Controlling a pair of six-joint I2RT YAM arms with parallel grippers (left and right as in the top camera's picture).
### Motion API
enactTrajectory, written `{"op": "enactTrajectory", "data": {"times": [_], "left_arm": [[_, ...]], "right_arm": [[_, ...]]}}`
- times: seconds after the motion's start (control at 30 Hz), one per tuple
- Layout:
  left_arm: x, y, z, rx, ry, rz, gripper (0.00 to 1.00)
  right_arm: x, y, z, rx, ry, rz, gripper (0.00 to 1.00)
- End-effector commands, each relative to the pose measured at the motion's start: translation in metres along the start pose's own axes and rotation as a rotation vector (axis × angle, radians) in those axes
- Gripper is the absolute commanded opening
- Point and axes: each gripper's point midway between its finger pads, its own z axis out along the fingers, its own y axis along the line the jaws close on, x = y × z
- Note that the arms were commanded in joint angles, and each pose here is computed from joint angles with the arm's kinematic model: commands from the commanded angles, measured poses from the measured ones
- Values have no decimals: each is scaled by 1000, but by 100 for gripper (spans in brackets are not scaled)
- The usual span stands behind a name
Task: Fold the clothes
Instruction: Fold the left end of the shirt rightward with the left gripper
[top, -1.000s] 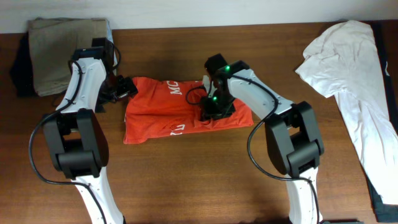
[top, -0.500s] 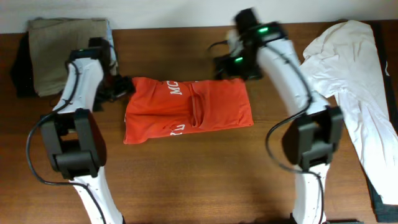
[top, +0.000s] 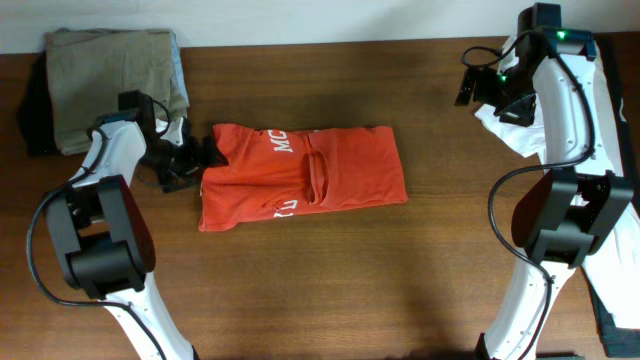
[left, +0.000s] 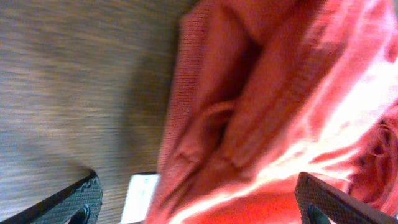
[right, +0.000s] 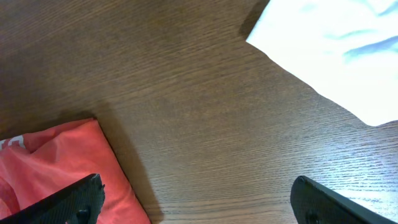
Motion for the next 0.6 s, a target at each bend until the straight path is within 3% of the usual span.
{"op": "enactTrajectory", "data": {"times": [0.0,0.13,0.17,0.2,0.23,0.27,0.47,0.57], "left_arm": [[24,-14,30,117,92,1,99],[27,-25,42,107,90,15,98],[25,-18,45,49,82,-15,58],[24,-7,46,-18,73,-43,26],[23,4,45,-91,63,-80,6],[22,10,44,-123,56,-99,1],[-3,65,-27,-384,-4,-257,1],[-22,47,-85,-403,-55,-298,0]], "right_arm": [[-4,0,-8,5,-23,6,99],[-4,0,-8,5,-23,6,99],[-4,0,-8,5,-23,6,99],[-4,0,-8,5,-23,6,99],[-4,0,-8,5,-23,6,99],[-4,0,-8,5,-23,6,99],[-4,0,-8,5,-24,6,99],[-4,0,-8,5,-24,5,99]]}}
